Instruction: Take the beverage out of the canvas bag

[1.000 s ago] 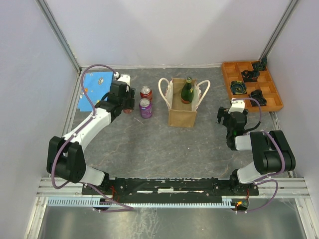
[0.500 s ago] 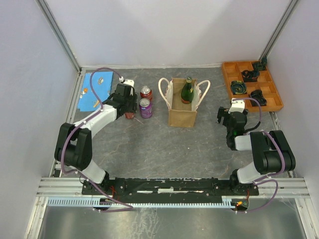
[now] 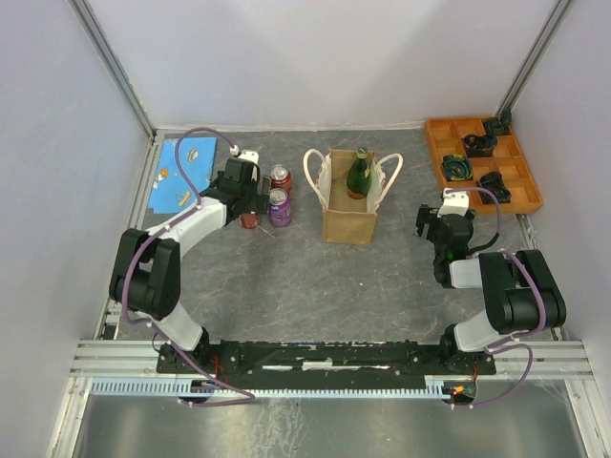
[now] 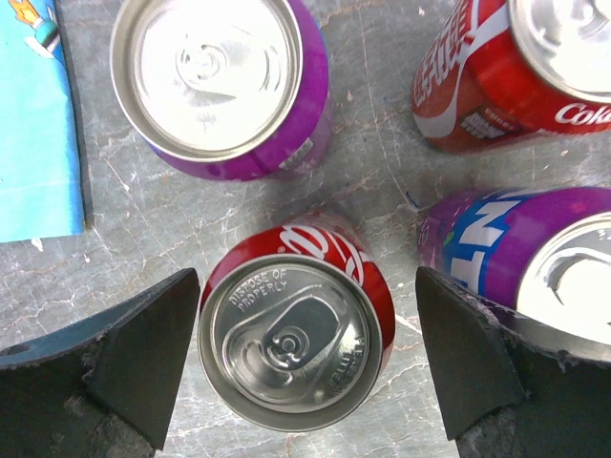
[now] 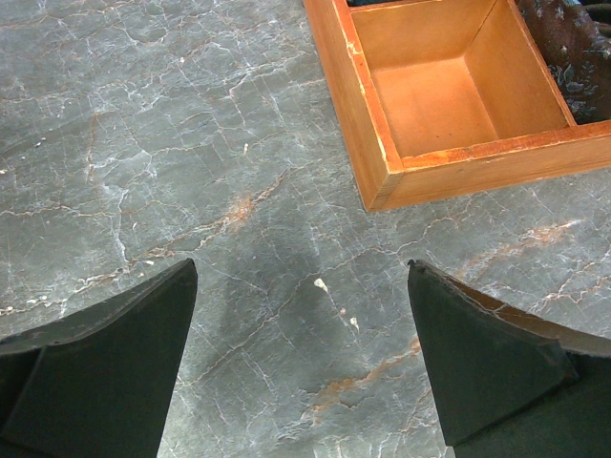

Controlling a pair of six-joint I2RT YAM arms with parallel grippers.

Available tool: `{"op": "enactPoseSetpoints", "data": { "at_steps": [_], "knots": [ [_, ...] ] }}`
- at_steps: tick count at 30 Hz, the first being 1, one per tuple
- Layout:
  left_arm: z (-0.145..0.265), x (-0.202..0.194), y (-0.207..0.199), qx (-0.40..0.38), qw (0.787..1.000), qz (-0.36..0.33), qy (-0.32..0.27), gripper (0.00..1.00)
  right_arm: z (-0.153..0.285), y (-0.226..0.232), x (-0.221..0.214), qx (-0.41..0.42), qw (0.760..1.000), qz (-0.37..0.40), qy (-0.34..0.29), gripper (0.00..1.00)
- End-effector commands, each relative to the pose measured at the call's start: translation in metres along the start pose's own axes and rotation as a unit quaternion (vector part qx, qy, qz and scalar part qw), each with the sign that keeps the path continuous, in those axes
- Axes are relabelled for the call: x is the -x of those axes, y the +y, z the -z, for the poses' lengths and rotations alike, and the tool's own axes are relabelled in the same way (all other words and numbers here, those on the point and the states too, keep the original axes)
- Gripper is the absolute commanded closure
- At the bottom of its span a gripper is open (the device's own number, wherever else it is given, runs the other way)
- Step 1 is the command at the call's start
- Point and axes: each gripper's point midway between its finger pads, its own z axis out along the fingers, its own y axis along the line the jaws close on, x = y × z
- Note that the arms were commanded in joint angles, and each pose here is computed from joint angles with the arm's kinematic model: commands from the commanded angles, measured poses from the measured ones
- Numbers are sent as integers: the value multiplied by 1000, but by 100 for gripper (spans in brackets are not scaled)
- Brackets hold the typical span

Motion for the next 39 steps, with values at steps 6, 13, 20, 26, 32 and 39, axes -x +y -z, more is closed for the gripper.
{"op": "enactPoseSetpoints", "data": {
  "at_steps": [6,13,20,26,32,39],
  "knots": [
    [42,83,6,-2,994,38,-106,1,-5,2,22,3,999,-7,-31,1],
    [117,171,-13,-93,968,44,-231,7,-5,2,22,3,999,-7,-31,1],
    [161,227,-98,-251,917,-1,-309,21,-5,2,22,3,1000,-7,-31,1],
    [167,231,-188,-357,871,-79,-329,27,-5,2,22,3,1000,-7,-31,1],
    [164,228,-243,-470,809,-89,-341,53,-5,2,22,3,999,-7,-31,1],
    [138,228,-268,-466,805,-116,-349,62,-5,2,22,3,1000,-7,-30,1]
  ]
}}
